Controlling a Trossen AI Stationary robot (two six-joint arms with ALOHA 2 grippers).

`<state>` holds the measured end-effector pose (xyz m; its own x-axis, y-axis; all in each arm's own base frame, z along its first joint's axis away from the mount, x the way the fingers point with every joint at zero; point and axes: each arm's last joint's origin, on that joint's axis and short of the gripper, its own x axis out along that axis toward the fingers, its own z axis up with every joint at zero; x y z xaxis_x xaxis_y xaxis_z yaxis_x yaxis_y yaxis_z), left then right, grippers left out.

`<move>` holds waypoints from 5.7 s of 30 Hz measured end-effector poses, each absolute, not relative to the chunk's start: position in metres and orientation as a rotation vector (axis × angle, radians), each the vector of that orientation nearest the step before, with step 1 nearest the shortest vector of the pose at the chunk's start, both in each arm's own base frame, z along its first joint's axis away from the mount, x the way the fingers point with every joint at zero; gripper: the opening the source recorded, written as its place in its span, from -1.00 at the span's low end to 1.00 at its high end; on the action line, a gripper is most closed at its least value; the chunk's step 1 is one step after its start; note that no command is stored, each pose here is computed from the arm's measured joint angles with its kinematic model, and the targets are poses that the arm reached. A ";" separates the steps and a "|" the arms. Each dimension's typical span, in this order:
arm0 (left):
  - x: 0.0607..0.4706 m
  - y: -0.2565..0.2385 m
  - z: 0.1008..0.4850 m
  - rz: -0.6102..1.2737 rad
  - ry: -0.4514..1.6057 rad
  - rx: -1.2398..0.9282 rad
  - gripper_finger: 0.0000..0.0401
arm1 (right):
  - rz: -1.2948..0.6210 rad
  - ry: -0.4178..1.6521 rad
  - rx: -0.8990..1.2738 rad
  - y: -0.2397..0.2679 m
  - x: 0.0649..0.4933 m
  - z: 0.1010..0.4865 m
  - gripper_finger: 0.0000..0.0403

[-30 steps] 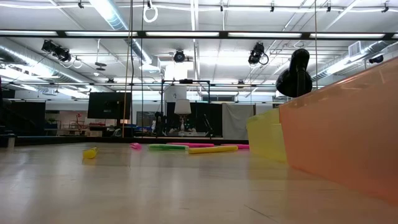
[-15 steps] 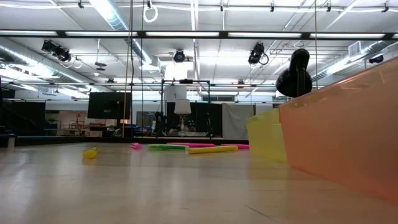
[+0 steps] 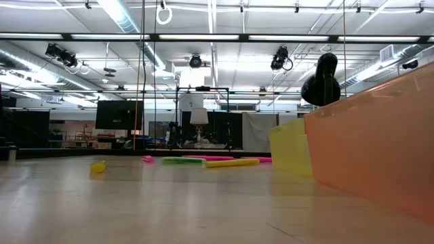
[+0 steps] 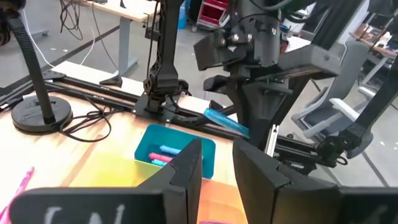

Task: Pick & Place Markers
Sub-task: Put the blue pen into the orange bin, then put the left pink pen into the orange bin

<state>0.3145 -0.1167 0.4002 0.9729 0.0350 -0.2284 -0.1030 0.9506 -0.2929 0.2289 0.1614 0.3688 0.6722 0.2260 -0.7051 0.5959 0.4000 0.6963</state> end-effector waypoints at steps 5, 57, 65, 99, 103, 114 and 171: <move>0.314 -0.116 0.397 0.076 0.251 -0.295 -0.52 | -0.308 0.930 1.240 0.170 0.219 0.366 -0.90; 0.311 -0.117 0.390 0.036 0.342 -0.235 -0.52 | -0.917 1.227 1.139 0.240 0.277 0.205 -0.89; 0.311 -0.117 0.388 0.038 0.355 -0.231 -0.52 | -0.925 1.294 1.117 0.248 0.284 0.179 -0.89; 0.309 -0.117 0.385 0.020 0.398 -0.216 -0.52 | -0.842 1.282 1.170 0.244 0.298 0.164 -0.21; 0.310 -0.117 0.385 0.020 0.398 -0.216 -0.52 | -0.832 1.224 1.155 0.237 0.299 0.175 -0.22; 0.309 -0.117 0.384 0.024 0.406 -0.223 -0.52 | -0.667 0.962 0.956 0.206 0.290 0.240 -0.28; 0.279 0.033 0.349 0.997 0.636 -0.876 0.19 | 0.032 0.174 0.031 0.133 0.290 0.404 -0.28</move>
